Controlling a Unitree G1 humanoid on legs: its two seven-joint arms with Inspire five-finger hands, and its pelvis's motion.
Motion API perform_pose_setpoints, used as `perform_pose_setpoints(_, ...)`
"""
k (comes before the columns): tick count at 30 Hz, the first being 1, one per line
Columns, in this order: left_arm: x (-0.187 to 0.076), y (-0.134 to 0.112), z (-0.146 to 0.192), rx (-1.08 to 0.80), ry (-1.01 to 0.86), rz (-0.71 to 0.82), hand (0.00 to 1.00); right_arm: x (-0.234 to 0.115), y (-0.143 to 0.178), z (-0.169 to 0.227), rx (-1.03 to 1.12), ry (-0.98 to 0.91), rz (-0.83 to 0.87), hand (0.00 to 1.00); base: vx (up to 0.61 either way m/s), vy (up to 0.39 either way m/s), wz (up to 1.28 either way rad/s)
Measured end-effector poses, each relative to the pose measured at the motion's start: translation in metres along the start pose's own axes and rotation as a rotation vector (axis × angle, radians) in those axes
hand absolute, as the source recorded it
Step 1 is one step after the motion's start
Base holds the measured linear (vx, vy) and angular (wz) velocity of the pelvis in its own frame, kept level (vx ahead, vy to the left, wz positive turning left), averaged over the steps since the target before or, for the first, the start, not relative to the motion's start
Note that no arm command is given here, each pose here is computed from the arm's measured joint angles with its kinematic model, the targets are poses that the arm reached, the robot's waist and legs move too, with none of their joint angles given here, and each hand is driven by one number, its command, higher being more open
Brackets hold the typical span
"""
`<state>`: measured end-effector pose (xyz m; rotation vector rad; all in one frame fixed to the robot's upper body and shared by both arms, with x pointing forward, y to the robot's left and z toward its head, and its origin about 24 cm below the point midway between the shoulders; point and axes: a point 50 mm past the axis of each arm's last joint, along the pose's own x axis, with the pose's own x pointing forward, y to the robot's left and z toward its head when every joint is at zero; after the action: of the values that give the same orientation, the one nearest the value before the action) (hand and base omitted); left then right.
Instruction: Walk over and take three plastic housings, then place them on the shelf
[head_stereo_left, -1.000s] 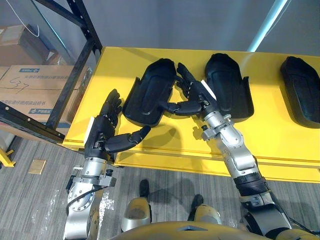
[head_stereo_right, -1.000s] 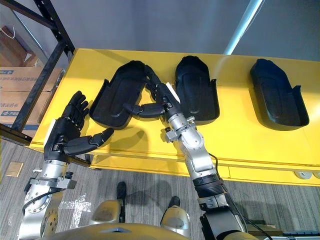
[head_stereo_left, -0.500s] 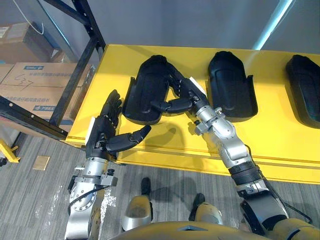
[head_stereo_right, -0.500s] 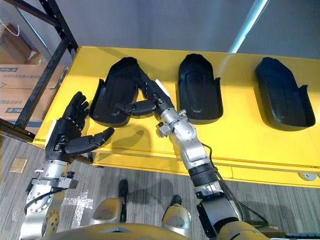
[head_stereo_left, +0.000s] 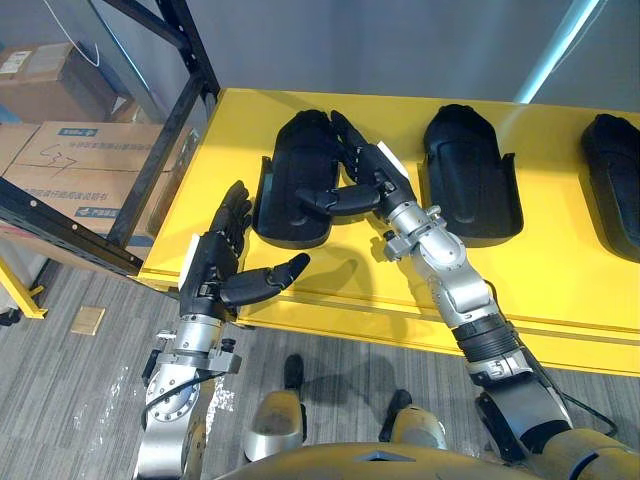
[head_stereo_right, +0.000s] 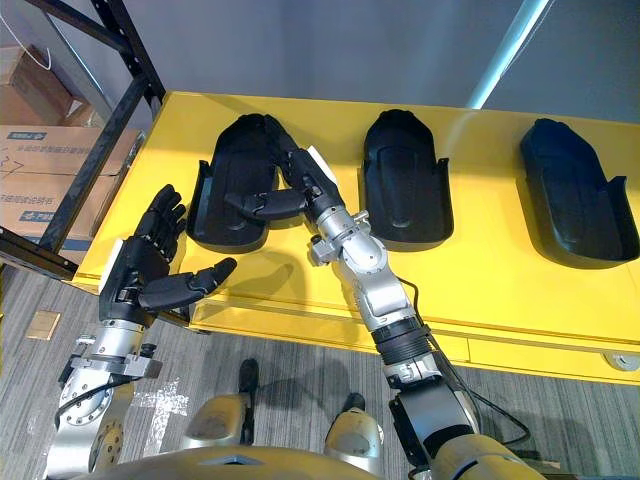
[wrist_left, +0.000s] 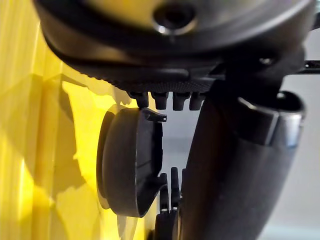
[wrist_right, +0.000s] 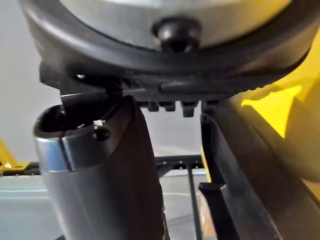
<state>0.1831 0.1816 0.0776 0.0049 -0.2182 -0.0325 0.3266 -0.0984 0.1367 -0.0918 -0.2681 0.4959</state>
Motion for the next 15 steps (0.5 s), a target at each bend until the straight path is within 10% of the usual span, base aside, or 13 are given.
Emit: perform_pose_setpoints(15,-0.006,0.046,0.022,0.457,-0.069,0.419,1.0,-0.099,-0.042,0.076,-0.07,-0.491,-0.641,1.0,0.02,-0.005,-0.17)
